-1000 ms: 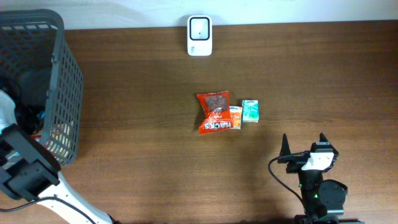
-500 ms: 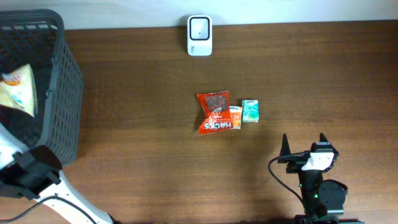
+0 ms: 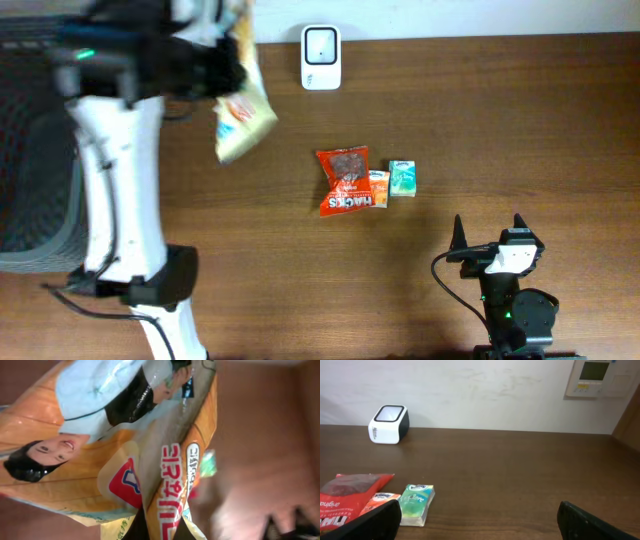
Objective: Scan the item barcode
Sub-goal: 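Pick the yellow snack bag from the basket, place it left of red bag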
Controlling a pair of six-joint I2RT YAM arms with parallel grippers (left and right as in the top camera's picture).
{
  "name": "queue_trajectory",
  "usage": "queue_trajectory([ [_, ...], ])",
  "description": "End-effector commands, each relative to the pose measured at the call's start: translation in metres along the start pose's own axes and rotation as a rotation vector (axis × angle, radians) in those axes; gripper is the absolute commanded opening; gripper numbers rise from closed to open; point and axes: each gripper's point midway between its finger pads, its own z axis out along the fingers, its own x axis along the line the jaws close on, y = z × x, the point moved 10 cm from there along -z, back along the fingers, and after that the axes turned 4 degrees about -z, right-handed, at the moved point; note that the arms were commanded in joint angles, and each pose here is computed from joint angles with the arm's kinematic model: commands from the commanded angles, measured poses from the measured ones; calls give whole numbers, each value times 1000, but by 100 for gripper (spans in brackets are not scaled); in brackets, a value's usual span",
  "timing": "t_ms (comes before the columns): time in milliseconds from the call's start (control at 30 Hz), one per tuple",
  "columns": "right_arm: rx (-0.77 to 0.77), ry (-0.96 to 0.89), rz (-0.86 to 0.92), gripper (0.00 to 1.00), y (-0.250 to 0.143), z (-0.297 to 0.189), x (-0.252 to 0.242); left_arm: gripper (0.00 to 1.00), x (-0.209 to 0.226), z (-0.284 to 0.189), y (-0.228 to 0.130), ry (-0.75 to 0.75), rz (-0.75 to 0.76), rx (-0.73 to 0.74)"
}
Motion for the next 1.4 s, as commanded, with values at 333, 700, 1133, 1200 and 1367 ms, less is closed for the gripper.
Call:
queue_trajectory([
  [333, 4, 2, -7, 99, -3, 0, 1, 81, 18, 243, -85, 146, 144, 287],
  [700, 4, 2, -7, 99, -3, 0, 1, 99, 9, 17, -42, 145, 53, 56],
  [1133, 4, 2, -7, 99, -3, 0, 1, 99, 18, 16, -46, 266, 52, 71],
  [1200, 4, 2, -7, 99, -3, 0, 1, 99, 18, 16, -43, 261, 55, 49],
  [1367, 4, 2, -7, 99, -3, 0, 1, 99, 17, 16, -42, 260, 56, 45],
])
